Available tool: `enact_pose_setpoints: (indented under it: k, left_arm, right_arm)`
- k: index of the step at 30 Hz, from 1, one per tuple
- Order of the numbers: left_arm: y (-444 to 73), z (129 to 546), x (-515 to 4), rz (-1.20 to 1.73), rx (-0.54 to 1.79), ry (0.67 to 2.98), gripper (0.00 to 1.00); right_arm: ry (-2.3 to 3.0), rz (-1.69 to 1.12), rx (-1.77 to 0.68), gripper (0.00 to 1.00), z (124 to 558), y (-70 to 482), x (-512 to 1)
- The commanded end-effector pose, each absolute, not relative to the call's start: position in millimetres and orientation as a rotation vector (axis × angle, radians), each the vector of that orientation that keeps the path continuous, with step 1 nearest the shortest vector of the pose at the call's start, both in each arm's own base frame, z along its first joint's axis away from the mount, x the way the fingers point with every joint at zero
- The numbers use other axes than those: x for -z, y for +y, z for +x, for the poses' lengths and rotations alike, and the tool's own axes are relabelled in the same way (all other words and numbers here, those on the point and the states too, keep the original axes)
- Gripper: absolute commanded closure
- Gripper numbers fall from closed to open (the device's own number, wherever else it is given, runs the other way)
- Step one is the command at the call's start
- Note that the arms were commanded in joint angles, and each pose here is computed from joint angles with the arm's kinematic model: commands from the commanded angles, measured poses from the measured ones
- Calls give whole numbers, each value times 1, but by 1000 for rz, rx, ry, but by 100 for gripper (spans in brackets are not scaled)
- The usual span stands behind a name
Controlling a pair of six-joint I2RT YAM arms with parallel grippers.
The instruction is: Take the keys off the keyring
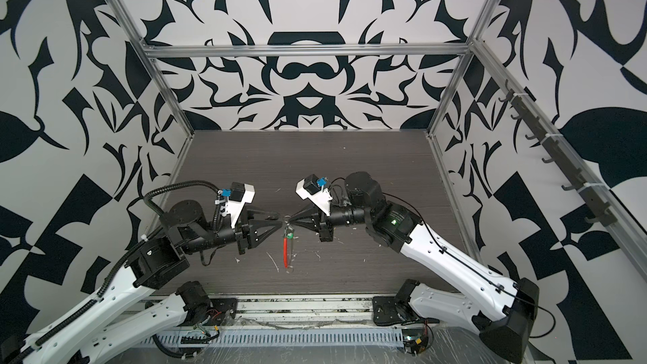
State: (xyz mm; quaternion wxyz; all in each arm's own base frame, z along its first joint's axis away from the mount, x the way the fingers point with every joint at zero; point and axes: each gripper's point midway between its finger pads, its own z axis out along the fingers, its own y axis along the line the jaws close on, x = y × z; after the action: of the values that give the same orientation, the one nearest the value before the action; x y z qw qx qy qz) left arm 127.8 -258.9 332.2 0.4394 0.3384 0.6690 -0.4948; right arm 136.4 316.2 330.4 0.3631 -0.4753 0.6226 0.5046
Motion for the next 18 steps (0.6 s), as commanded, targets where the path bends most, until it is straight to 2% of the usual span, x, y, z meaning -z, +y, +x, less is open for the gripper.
enact_pose_setpoints:
  k: [1,16,18]
  left_arm:
    - [-260,121,-357,890,1248,1564,70]
    - [-273,115,-357,955,1326,1583,82]
    - [-273,116,-357,947,1325,1586,87]
  right_arm:
    - [1508,-1241,-1354,100,128,316,-349]
    - [1531,-1218,-1340,100,132,316,-347]
    - [1530,-1213,-1336,100,133,316,-348]
